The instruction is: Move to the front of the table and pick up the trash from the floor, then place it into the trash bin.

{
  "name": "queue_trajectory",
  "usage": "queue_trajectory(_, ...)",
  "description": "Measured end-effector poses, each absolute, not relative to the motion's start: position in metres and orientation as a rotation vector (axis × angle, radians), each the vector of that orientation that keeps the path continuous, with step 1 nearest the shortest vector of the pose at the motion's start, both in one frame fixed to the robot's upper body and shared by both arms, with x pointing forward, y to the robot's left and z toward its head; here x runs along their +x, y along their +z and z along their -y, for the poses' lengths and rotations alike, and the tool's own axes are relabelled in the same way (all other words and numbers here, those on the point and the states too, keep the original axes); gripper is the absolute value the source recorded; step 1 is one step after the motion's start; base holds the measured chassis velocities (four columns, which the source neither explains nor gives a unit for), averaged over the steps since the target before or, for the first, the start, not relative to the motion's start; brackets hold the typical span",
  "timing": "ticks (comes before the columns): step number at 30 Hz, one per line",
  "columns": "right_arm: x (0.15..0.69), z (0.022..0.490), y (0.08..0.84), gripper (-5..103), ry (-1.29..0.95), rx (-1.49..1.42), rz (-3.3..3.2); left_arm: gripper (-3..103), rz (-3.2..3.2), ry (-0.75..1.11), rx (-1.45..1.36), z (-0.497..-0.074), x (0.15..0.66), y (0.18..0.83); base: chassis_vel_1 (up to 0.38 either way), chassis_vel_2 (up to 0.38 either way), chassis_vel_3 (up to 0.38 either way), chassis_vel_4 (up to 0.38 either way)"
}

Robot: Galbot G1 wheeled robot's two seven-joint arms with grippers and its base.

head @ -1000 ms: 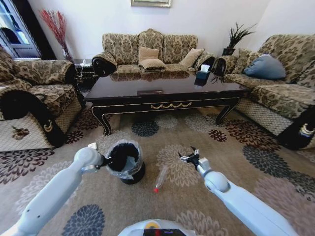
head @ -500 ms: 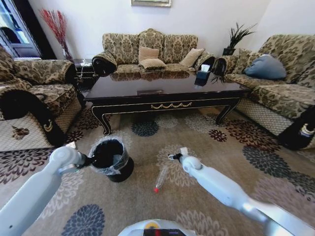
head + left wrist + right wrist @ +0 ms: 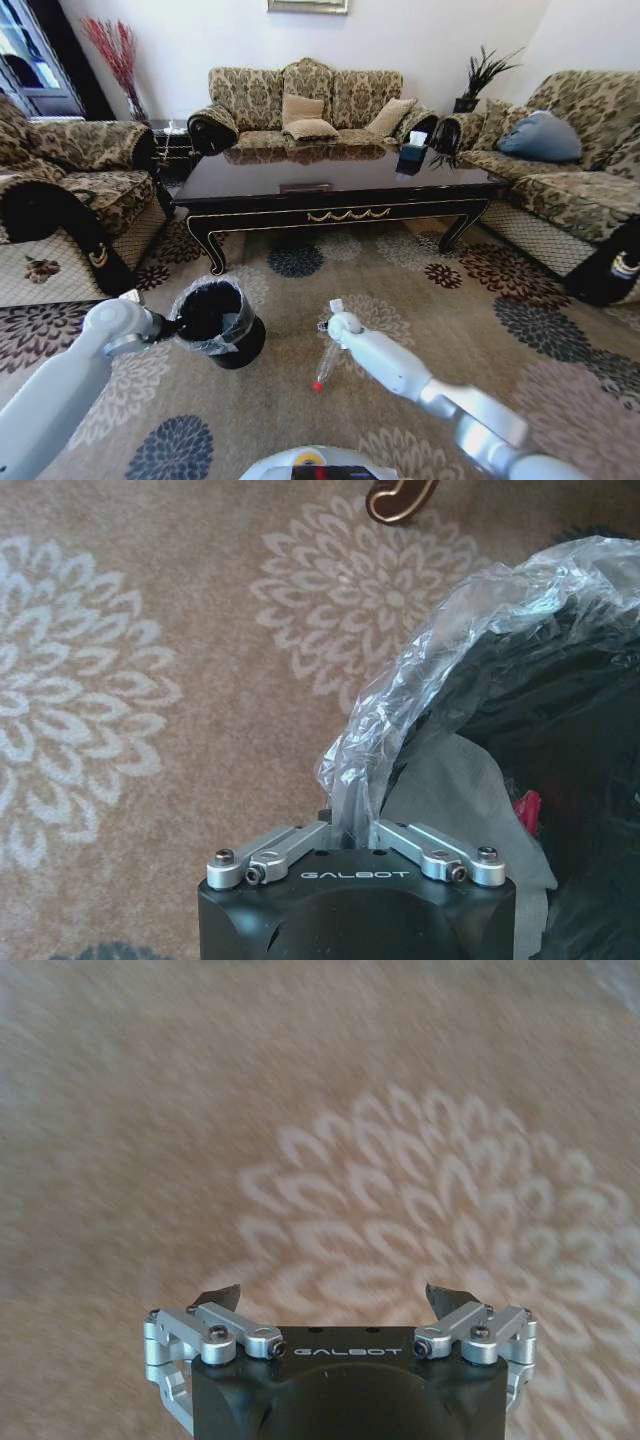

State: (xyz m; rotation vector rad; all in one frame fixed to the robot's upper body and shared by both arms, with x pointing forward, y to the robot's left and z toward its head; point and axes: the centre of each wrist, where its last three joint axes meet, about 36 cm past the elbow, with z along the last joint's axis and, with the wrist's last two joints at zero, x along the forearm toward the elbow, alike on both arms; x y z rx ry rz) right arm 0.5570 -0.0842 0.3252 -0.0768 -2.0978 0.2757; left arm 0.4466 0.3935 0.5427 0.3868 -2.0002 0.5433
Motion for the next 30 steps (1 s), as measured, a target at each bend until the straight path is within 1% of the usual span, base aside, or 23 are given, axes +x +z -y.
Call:
queue_trajectory(3,0.567,0.084,0.317,100,0.293,-0.237,2.016,0,1.992,0.542,0.375,-0.389,0.447,0.538,0.0,0.0,0.0,0.0)
queue_trajectory(5,0.569,0.084,0.314,100,0.287,-0.277,1.994,0,1.992,0.542,0.375,-0.388,0.447,0.538,0.0,0.0,0.0,0.0)
queue_trajectory(6,0.571,0.084,0.312,103,0.273,-0.315,1.97,0,1.991,0.542,0.377,-0.389,0.447,0.538,0.0,0.0,0.0,0.0)
queue_trajectory(7,0.571,0.083,0.311,100,0.254,-0.343,1.946,0,1.99,0.542,0.379,-0.389,0.448,0.537,0.0,0.0,0.0,0.0)
queue_trajectory(8,0.572,0.082,0.312,100,0.229,-0.36,1.927,0,1.988,0.543,0.384,-0.391,0.448,0.537,0.0,0.0,0.0,0.0)
queue_trajectory(10,0.571,0.077,0.316,95,0.158,-0.377,1.908,0,1.988,0.546,0.391,-0.393,0.449,0.537,0.0,0.0,0.0,0.0)
queue_trajectory(11,0.571,0.077,0.316,95,0.158,-0.377,1.908,0,1.988,0.546,0.391,-0.393,0.449,0.537,0.0,0.0,0.0,0.0)
queue_trajectory(13,0.573,0.07,0.325,99,0.075,-0.374,1.919,0,1.988,0.548,0.394,-0.394,0.45,0.537,0.0,0.0,0.0,0.0)
queue_trajectory(15,0.575,0.066,0.334,99,0.002,-0.362,1.96,0,1.988,0.549,0.395,-0.395,0.45,0.537,0.0,0.0,0.0,0.0)
queue_trajectory(22,0.577,0.056,0.363,99,-0.077,-0.364,2.027,0,1.984,0.546,0.393,-0.394,0.45,0.536,0.0,0.0,0.0,0.0)
queue_trajectory(26,0.566,0.047,0.373,99,-0.078,-0.383,2.002,0,1.983,0.546,0.393,-0.393,0.451,0.535,0.0,0.0,0.0,0.0)
queue_trajectory(30,0.548,0.043,0.361,99,-0.065,-0.402,1.954,0,1.985,0.544,0.39,-0.392,0.452,0.535,0.0,0.0,0.0,0.0)
